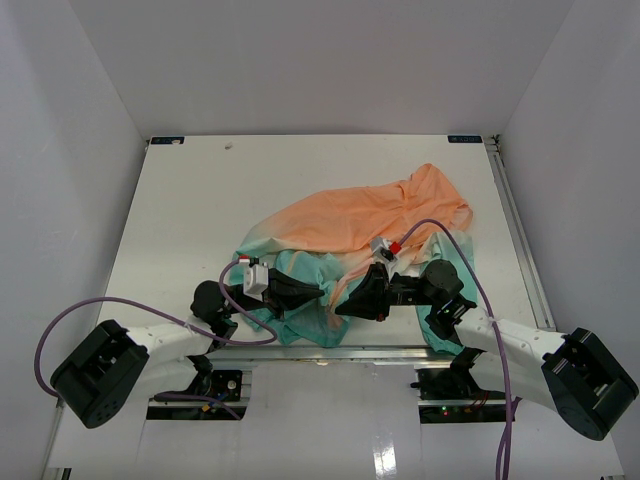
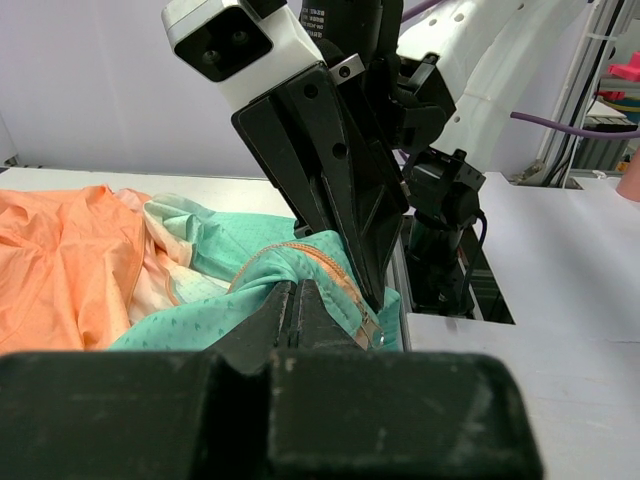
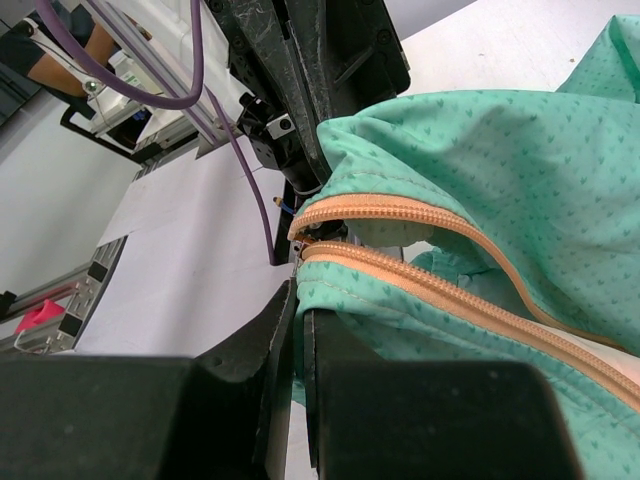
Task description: Zip up the jacket
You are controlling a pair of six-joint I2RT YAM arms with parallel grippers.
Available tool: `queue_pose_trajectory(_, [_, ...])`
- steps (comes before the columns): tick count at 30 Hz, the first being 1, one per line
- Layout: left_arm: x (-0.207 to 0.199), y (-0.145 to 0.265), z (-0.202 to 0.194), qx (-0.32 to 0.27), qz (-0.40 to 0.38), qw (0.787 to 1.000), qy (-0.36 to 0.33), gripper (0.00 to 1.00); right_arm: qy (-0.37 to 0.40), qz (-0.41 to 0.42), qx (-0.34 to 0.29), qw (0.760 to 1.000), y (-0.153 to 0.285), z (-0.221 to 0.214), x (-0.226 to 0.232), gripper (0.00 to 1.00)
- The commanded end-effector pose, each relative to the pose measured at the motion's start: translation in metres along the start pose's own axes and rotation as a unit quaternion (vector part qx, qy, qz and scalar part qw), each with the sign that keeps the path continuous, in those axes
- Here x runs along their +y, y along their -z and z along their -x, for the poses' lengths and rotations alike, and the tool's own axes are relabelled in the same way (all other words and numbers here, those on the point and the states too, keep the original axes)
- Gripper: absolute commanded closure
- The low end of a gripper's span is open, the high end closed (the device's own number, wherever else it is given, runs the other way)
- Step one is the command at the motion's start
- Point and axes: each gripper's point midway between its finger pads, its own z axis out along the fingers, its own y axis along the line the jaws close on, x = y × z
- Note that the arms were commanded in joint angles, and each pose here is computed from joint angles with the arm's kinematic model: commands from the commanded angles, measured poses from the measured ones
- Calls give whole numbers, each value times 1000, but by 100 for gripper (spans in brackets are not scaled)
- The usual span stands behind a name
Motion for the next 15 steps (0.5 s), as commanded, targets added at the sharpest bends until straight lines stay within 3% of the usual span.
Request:
queue_pose_trajectory(1, [-32,4,85,-156,-53,973,-162,100,26,9,-23,999,0,15,7,92])
queue_pose_trajectory(15, [-26,0,91,-158,-46,972,-169,100,20,20,-13,1000,0,9,8,92])
